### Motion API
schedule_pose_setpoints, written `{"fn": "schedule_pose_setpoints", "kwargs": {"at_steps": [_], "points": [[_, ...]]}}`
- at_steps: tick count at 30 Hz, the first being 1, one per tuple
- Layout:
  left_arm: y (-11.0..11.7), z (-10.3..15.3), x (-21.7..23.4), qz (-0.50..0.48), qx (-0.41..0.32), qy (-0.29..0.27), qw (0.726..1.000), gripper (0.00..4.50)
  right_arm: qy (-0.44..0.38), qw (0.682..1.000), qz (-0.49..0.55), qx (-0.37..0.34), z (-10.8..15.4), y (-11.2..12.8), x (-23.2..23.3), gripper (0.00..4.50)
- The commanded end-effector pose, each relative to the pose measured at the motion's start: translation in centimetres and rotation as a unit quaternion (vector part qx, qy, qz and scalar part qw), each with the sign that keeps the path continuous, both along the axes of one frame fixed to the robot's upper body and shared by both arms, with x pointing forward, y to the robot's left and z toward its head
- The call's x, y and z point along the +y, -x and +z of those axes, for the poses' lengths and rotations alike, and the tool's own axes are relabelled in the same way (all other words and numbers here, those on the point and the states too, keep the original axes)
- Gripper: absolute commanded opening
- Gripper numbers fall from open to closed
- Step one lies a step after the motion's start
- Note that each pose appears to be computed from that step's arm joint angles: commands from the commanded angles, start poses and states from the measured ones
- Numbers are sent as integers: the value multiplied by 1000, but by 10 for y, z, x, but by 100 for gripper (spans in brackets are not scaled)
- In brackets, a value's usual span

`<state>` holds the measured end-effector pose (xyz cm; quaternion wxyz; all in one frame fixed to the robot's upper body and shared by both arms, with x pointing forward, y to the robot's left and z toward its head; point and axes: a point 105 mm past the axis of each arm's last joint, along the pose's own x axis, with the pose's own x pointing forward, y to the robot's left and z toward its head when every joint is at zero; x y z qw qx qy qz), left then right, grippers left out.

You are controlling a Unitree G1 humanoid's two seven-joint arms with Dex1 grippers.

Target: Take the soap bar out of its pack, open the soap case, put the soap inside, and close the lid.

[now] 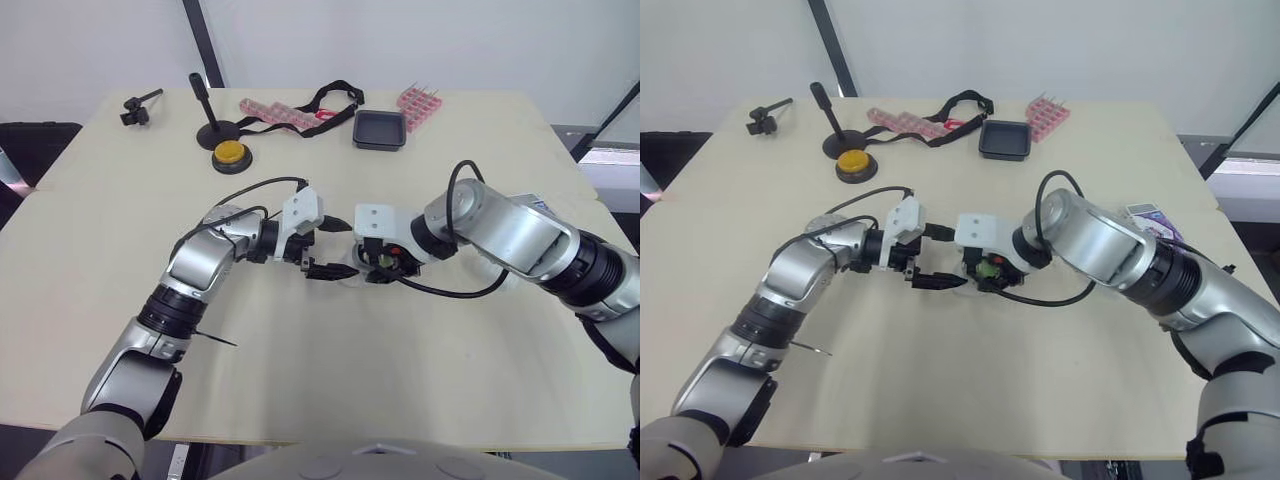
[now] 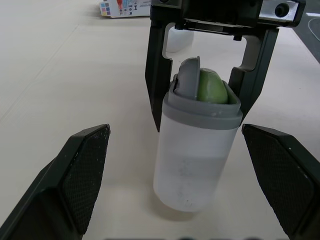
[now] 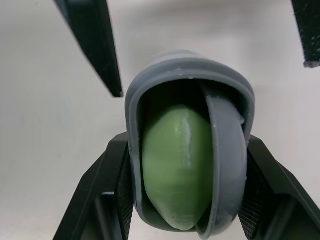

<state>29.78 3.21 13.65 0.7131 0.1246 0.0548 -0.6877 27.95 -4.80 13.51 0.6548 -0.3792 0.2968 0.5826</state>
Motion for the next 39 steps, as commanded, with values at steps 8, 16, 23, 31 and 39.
{"fn": "schedule_pose_setpoints", "kwargs": {"at_steps": [8,16,23,31,39], "points": [[9,7,-4,-37,-13,-2,999,449,-11,999,30,-26,11,0,12,214],[10,9,-3,-52,-11,-5,999,449,-5,997,66,-34,11,3,12,214],[8,8,-2,-52,-20,-10,998,425,-6,997,77,-30,10,5,12,214],[8,5,-3,-53,-23,-12,998,373,-4,996,78,-29,10,5,12,214],[12,2,-3,-60,-18,-16,998,373,-6,996,80,-30,10,4,12,214]]}}
